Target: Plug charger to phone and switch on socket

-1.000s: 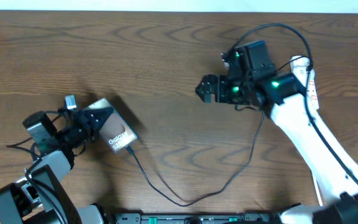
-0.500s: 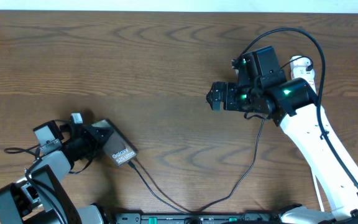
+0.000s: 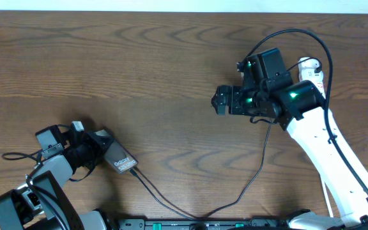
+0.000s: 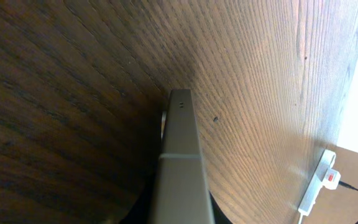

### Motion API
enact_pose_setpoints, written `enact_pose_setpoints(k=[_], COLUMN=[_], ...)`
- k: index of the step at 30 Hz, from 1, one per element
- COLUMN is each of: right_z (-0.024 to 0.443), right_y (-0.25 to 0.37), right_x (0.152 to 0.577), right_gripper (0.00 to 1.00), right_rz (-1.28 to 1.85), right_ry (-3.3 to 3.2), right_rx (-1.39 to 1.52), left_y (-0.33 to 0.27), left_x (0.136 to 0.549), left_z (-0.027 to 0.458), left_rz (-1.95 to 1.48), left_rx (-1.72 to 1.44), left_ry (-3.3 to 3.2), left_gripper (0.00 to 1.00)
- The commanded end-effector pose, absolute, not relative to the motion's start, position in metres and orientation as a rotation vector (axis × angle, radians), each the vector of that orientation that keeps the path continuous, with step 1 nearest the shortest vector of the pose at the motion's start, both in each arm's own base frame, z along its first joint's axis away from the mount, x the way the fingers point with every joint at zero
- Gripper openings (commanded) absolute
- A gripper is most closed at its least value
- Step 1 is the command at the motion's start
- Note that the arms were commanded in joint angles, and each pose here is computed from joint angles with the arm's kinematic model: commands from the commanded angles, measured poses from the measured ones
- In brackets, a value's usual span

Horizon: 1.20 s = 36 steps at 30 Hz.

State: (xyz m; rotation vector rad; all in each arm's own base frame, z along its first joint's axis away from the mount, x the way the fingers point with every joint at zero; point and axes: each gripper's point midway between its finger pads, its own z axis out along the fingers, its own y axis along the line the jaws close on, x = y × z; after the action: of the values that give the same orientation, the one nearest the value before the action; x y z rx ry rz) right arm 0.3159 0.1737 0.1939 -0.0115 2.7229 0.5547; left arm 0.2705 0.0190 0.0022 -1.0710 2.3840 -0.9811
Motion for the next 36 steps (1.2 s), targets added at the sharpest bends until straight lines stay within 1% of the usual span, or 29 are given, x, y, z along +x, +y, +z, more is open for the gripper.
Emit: enact_pose_setpoints(k=[1, 2, 3, 4, 10, 13, 14, 15, 20, 25, 29, 31, 36], right_z=[0.202, 0.202, 0.201, 0.201, 0.201, 0.201, 0.201, 0.201, 0.201, 0.2, 0.199, 0.199, 0.199], right_y=[0.175, 0.175, 0.175, 0.175, 0.175, 0.175, 0.175, 0.175, 0.175, 0.174, 0.174, 0.174, 0.173], right_x=[0.316, 0.315, 0.315, 0.315, 0.314, 0.314, 0.314, 0.314, 0.313, 0.311, 0.311, 0.311, 0.31], right_gripper=[0.99, 0.99, 0.99, 0.99, 0.99, 0.99, 0.99, 0.99, 0.99, 0.99, 0.99, 0.99, 0.99], right_rz=[0.55, 0.55, 0.549, 0.549, 0.548, 0.548, 0.549, 0.55, 0.553, 0.548, 0.547, 0.547, 0.545], right_ry=[2.701, 2.703, 2.705, 2.706, 2.709, 2.709, 2.71, 2.71, 2.711, 2.722, 2.725, 2.726, 2.73], right_rx=[-0.037, -0.036, -0.036, -0.036, -0.036, -0.036, -0.036, -0.036, -0.037, -0.035, -0.035, -0.035, -0.034], left_y=[0.03, 0.03, 0.029, 0.029, 0.029, 0.028, 0.027, 0.026, 0.024, 0.028, 0.032, 0.033, 0.043], left_x=[0.269, 0.269, 0.269, 0.268, 0.268, 0.267, 0.264, 0.262, 0.259, 0.255, 0.251, 0.25, 0.242], left_z=[-0.003, -0.004, -0.004, -0.004, -0.004, -0.005, -0.006, -0.007, -0.008, -0.012, -0.016, -0.017, -0.025], left_rz=[-0.882, -0.883, -0.883, -0.884, -0.885, -0.888, -0.893, -0.896, -0.901, -0.853, -0.814, -0.798, -0.7], left_rx=[-1.093, -1.095, -1.096, -1.097, -1.098, -1.106, -1.119, -1.127, -1.139, -1.166, -1.222, -1.235, -1.347], left_ry=[2.407, 2.408, 2.41, 2.411, 2.412, 2.417, 2.428, 2.434, 2.443, 2.462, 2.468, 2.471, 2.476], left_gripper=[0.16, 0.22, 0.33, 0.36, 0.38, 0.47, 0.59, 0.62, 0.66, 0.75, 0.78, 0.82, 0.84])
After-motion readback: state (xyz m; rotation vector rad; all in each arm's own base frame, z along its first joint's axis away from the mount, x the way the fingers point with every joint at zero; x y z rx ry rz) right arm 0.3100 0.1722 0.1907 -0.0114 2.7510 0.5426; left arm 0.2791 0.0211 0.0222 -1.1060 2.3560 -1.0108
